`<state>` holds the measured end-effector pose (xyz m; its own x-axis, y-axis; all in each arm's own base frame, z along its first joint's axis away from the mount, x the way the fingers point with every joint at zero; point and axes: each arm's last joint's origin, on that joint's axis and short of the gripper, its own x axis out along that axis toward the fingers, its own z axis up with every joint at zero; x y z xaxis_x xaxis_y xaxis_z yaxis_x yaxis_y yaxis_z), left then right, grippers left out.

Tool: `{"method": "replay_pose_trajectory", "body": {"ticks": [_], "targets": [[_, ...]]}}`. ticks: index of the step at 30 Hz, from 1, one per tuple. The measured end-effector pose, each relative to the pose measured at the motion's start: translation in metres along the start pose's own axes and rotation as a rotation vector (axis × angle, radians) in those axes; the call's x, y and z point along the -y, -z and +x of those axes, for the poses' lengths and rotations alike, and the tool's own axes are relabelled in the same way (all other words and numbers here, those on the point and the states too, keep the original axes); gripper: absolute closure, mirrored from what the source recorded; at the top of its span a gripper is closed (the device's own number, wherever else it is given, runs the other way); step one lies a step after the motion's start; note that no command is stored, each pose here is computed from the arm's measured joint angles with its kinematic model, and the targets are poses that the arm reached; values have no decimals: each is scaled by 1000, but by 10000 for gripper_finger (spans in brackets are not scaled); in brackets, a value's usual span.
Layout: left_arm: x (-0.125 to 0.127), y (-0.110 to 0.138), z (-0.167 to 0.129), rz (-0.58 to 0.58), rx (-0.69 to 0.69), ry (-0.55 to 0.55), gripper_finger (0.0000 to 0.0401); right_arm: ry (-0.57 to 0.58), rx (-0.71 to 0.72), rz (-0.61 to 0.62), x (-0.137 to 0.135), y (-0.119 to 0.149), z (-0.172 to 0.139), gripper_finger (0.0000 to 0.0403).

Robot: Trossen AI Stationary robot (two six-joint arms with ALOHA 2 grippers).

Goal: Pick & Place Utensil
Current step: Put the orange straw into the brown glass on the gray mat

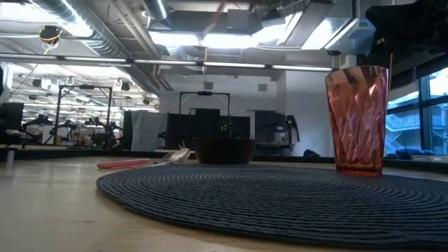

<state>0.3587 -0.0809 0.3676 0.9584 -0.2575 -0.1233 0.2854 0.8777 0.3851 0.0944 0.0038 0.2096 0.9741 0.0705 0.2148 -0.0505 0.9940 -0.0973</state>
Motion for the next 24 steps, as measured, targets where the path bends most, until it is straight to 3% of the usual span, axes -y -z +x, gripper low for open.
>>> {"method": "replay_pose_trajectory", "body": {"ticks": [5, 13, 16, 21, 24], "targets": [[-20, -9, 7, 81, 302, 59, 400, 0, 4, -1, 0, 0, 0, 375], [-40, 45, 55, 134, 561, 99, 400, 1, 6, -49, 0, -1, 0, 375], [-48, 70, 66, 94, 653, 95, 400, 0, 1, -47, 0, 0, 0, 375], [-82, 102, 77, -12, 717, 31, 400, 0, 0, -51, 0, 0, 0, 375], [-92, 109, 91, -62, 736, 77, 400, 0, -1, -61, 0, 0, 0, 375]]}}
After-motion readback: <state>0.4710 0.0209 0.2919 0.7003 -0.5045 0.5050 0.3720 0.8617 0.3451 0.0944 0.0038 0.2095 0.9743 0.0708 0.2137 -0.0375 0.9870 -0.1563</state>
